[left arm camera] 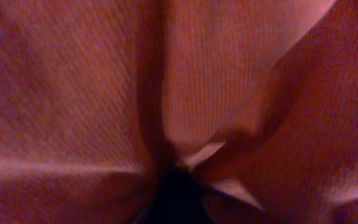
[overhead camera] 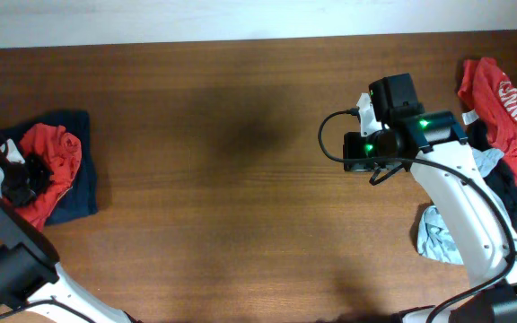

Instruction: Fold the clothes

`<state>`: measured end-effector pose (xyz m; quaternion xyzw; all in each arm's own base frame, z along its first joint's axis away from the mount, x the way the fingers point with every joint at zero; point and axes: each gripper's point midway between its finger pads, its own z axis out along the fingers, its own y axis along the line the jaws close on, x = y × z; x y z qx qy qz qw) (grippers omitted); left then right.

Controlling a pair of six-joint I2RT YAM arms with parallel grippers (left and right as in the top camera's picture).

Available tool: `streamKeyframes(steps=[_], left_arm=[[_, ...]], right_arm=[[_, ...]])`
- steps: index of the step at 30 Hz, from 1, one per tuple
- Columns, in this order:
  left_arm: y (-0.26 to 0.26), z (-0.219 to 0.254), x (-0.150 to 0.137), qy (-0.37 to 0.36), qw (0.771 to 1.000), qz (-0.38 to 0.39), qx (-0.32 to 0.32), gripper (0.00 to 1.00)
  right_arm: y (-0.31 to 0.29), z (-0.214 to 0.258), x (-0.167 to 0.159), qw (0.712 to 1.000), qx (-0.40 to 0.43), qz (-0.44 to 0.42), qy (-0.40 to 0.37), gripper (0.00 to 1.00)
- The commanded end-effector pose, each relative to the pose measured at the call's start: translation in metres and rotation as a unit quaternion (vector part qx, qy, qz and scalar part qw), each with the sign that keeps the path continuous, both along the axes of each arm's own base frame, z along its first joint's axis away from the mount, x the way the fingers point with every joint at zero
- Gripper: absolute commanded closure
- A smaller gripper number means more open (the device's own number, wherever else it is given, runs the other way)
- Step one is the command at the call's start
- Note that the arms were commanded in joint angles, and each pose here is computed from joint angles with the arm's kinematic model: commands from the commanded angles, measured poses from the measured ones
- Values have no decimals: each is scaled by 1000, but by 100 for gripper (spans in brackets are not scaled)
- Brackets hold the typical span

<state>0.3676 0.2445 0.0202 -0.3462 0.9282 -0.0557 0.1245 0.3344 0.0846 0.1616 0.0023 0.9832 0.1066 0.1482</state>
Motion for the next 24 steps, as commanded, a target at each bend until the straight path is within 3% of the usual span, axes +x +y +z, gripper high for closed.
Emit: streamKeyframes(steps=[1,8,12,17,24], left_arm=[[-27,-37,3,38,999,-21,-27,99],[-84,-40,32,40,994,-95,-22,99],[-105,-41,37,57,994,-94,-9,99],[-112,-43,21,99,991,-90,-10,100],[-96,-44,-6,165,981,-99,39,99]], right_arm=[[-4,-1,1,1000,-7,-1,-1,96],[-4,-1,1,1000,-7,-1,-1,96],[-4,-1,1,1000,-7,-1,-1,96],[-4,-1,1,1000,-7,-1,-1,96],[-3,1,6,1000,-6,-1,-11,96]])
